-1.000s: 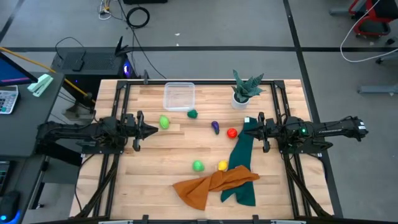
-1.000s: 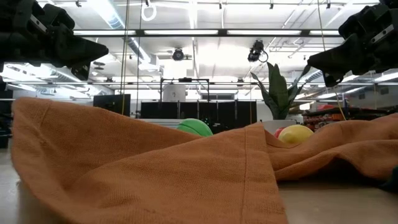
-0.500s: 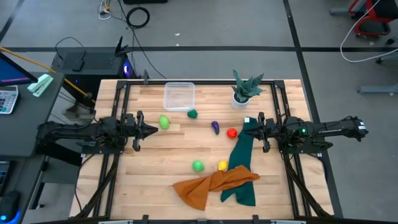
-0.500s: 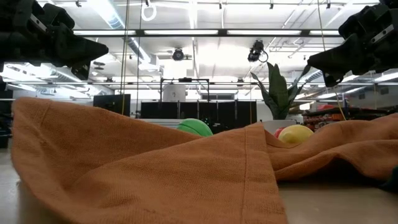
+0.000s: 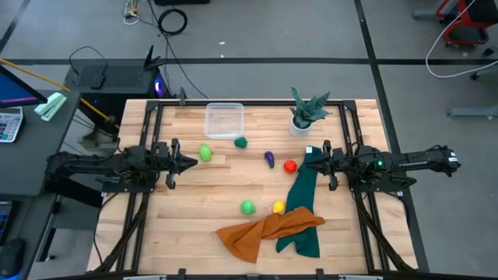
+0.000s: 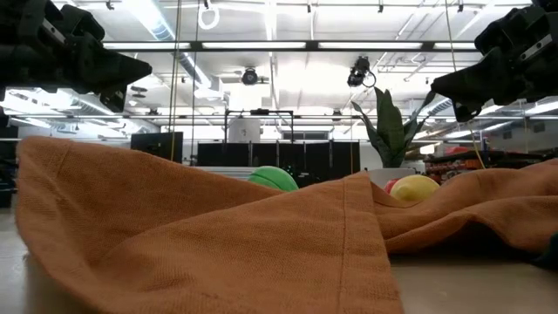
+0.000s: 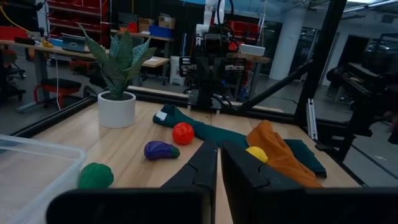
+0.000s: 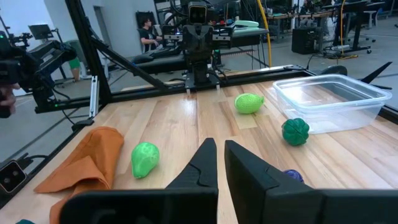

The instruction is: Pick and placing Produce into tupperware

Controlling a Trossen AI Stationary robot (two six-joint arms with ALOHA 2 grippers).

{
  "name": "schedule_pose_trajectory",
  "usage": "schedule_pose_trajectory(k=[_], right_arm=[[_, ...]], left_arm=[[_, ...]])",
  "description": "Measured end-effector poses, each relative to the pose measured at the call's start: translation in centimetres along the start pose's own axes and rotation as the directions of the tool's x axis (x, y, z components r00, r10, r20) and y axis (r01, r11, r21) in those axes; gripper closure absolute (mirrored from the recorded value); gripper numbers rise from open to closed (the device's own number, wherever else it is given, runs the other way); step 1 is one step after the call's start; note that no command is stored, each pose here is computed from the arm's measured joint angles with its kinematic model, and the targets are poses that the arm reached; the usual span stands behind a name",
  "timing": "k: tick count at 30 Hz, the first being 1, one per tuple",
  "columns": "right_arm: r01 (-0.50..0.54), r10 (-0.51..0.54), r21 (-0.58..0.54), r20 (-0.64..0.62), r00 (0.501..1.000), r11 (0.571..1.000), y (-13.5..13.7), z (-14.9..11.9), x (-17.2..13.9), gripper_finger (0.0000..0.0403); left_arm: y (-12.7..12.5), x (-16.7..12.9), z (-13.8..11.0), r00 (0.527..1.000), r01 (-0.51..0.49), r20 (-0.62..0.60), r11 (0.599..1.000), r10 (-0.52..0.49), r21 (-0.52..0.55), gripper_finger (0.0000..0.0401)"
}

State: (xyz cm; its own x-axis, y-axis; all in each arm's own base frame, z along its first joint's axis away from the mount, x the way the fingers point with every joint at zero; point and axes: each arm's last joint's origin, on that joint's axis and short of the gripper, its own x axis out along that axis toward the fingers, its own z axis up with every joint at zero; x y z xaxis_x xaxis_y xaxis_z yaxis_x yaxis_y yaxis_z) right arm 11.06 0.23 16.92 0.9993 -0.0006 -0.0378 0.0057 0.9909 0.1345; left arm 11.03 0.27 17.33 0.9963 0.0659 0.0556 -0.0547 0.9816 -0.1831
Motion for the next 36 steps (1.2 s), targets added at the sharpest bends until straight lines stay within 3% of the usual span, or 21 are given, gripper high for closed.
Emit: schedule_pose_trajectory(k=[19, 30, 32, 36], right_arm=[[0.000, 0.000, 0.000, 0.000, 1.000, 1.000, 0.00, 0.00, 0.00, 0.0402], [0.041, -0.041, 0.001, -0.008, 0.999, 0.999, -0.13, -0.12, 0.00, 0.0402], [0.094, -0.094, 0.044, -0.005, 0.996, 0.995, -0.28, -0.13, -0.01, 0.0402], [0.208, -0.213, 0.245, -0.004, 0.977, 0.947, -0.65, -0.24, -0.07, 0.0402]], left_arm=[[0.01, 0.00, -0.01, 1.000, -0.002, 0.000, 0.974, 0.002, -0.226, 0.0388], [0.15, 0.00, 0.02, 0.999, -0.048, 0.008, 0.973, 0.051, -0.225, 0.0381], [0.16, 0.00, -0.01, 0.999, -0.050, 0.005, 0.978, 0.052, -0.201, 0.0384], [0.28, -0.01, -0.02, 0.995, -0.094, 0.010, 0.995, 0.094, -0.036, 0.0391]])
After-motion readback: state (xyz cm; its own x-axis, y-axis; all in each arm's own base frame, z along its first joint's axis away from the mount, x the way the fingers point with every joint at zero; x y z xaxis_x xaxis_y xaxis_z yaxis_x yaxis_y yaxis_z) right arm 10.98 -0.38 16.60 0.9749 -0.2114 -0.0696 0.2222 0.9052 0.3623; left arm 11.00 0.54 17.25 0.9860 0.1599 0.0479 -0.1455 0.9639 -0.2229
